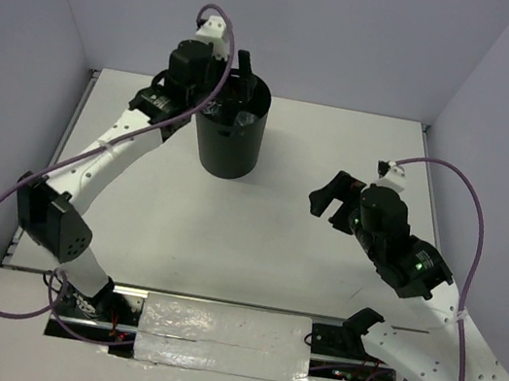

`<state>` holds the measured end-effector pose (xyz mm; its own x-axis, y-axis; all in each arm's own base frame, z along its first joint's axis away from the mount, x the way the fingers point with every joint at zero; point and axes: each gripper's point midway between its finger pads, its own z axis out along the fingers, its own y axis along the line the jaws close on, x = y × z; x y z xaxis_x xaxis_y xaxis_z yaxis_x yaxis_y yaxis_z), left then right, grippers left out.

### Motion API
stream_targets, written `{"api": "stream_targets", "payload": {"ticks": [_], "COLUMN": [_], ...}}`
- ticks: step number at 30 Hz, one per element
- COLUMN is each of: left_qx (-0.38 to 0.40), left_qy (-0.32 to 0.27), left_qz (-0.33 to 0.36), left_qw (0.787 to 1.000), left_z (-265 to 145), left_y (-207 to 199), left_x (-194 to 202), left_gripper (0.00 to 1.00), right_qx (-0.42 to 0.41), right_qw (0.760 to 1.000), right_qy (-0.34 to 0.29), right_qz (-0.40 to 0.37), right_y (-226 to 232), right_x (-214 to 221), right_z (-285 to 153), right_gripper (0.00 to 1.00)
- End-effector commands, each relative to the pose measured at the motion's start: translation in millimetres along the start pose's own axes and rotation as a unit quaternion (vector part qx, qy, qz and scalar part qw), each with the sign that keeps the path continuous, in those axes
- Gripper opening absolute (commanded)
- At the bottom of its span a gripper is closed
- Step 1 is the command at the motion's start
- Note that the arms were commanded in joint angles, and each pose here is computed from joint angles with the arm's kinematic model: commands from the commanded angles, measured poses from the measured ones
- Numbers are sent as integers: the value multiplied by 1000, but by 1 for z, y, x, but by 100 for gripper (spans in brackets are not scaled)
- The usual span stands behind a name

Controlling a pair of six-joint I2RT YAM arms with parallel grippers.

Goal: Put the plastic bottles in the bin

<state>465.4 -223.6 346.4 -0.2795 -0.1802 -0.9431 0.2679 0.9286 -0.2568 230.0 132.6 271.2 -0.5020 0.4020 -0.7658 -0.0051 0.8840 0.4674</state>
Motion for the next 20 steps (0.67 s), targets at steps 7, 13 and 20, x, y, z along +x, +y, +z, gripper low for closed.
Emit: {"api": "stream_targets", "payload": {"ticks": [7, 13, 20], "left_qx": [-35, -120, -166], "left_qy": [-95, -69, -79], "left_qz": [-30, -25, -25], "left_qw": [994, 990, 983], "left_z": [-111, -165, -204], "left_y": [0, 40, 70], "left_x": [-119, -97, -73], "left_gripper": [99, 99, 99], "right_qx": [17, 59, 91], "right_qw": [999, 996, 994], "right_qy": [-40, -68, -53], "right_qz": [0, -9, -9], "right_y": [-6, -19, -30], "right_x": [-22, -39, -32], "right_z": [-12, -21, -18], "right_gripper": [100, 100, 100]}}
